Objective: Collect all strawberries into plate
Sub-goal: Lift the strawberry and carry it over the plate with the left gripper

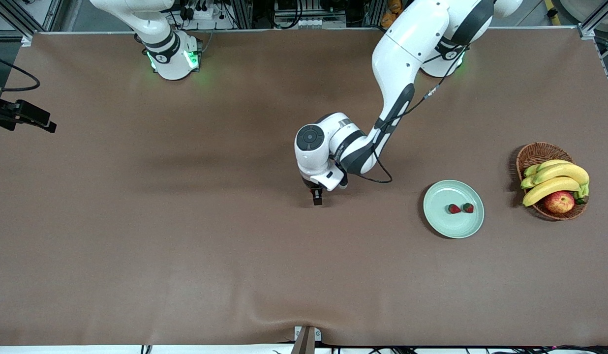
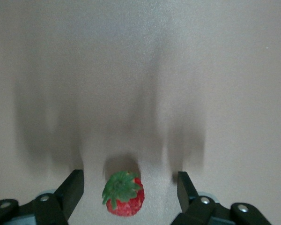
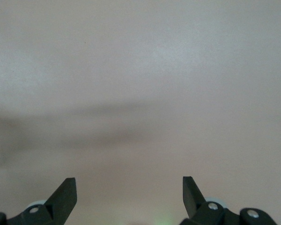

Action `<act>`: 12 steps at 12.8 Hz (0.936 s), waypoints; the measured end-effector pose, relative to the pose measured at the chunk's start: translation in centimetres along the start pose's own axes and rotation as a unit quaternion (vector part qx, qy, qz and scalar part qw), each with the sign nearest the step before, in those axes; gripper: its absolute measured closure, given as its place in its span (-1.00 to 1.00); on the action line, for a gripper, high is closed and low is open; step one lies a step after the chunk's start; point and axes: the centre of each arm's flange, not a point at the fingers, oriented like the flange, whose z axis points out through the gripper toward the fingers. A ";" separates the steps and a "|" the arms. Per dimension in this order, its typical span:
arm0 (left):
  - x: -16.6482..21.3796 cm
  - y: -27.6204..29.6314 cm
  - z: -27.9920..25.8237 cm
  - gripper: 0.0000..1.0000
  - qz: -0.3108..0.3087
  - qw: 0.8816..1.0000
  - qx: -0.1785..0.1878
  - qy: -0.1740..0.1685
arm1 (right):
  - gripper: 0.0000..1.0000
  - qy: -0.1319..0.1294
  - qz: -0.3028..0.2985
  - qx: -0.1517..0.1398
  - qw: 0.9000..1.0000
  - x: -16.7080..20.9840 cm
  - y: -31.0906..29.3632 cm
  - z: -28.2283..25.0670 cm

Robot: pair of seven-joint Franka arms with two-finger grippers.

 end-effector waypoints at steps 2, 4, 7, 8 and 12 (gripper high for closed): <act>-0.1 -0.2 0.0 -0.44 0.003 1.000 0.003 0.001 | -1.00 0.000 0.000 0.000 1.000 0.0 0.0 0.0; -0.3 -0.2 -0.4 0.03 0.015 1.000 0.002 0.001 | -1.00 -0.001 0.000 0.000 1.000 0.0 0.0 0.1; 0.0 1.0 -1.2 0.35 0.023 1.000 -0.009 -0.008 | -1.00 -0.002 0.000 0.000 1.000 0.0 0.0 0.1; 0.5 2.4 -2.3 0.35 0.022 1.000 -0.017 -0.014 | -1.00 -0.002 0.000 0.000 1.000 0.0 0.0 0.1; 4.8 8.5 -10.6 0.36 0.041 0.997 -0.049 -0.039 | -1.00 -0.004 0.000 0.000 1.000 0.0 0.0 0.3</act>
